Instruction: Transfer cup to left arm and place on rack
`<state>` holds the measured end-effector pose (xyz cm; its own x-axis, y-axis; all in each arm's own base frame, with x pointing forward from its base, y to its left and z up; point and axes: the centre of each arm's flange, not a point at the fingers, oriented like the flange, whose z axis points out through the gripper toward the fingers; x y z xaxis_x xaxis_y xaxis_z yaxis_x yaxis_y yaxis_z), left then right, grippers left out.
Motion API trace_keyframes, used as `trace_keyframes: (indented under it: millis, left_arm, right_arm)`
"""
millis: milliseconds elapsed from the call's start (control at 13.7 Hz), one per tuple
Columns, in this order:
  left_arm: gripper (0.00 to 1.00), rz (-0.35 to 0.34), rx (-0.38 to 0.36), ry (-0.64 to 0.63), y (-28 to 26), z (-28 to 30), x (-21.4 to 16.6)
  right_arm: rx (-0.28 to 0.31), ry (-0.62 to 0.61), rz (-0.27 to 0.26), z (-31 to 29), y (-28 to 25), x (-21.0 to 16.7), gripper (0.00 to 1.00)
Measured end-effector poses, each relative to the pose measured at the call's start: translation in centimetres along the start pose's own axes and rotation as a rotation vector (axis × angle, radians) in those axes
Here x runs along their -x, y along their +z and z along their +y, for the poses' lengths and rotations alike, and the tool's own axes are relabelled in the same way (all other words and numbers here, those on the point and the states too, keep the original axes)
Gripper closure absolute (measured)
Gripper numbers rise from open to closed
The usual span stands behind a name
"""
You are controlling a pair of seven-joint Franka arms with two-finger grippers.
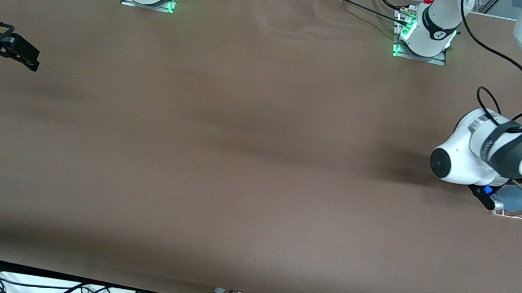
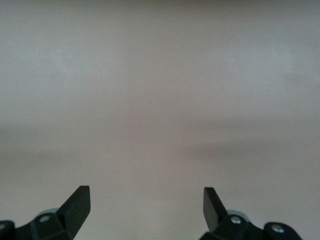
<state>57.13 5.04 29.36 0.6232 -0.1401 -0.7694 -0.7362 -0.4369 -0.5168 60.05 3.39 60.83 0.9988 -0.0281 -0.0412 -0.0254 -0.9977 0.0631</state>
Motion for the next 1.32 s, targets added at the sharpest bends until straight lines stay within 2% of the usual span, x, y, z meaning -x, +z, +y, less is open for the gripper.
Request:
trace_keyframes:
  millis: [292, 511, 731, 804, 950, 1096, 1315]
  left_arm:
    - [0.0, 0.149, 0.357, -0.135, -7.0, -3.1, 2.9]
    - [0.0, 0.237, 0.653, -0.262, -11.4, -4.5, 4.8]
    - [0.0, 0.388, 0.919, -0.336, -17.2, -6.7, 7.4]
    - [0.0, 0.438, 0.975, -0.351, -18.5, -7.8, 8.7]
    - [0.0, 0.486, 1.019, -0.431, -19.1, -10.3, 11.1]
    - [0.0, 0.49, 1.046, -0.552, -17.9, -12.5, 12.3]
    - [0.0, 0.498, 1.062, -0.613, -18.4, -13.3, 13.1]
  right_arm:
    - [0.0, 0.0, 0.0, 0.0, 0.0, 0.0, 0.0]
    - [0.0, 0.0, 0.0, 0.0, 0.0, 0.0, 0.0]
    - [0.0, 0.0, 0.0, 0.0, 0.0, 0.0, 0.0]
    - [0.0, 0.0, 0.0, 0.0, 0.0, 0.0, 0.0]
    - [0.0, 0.0, 0.0, 0.0, 0.0, 0.0, 0.0]
    - [0.0, -0.001, 0.0, 0.0, 0.0, 0.0, 0.0]
    - [0.0, -0.001, 0.0, 0.0, 0.0, 0.0, 0.0]
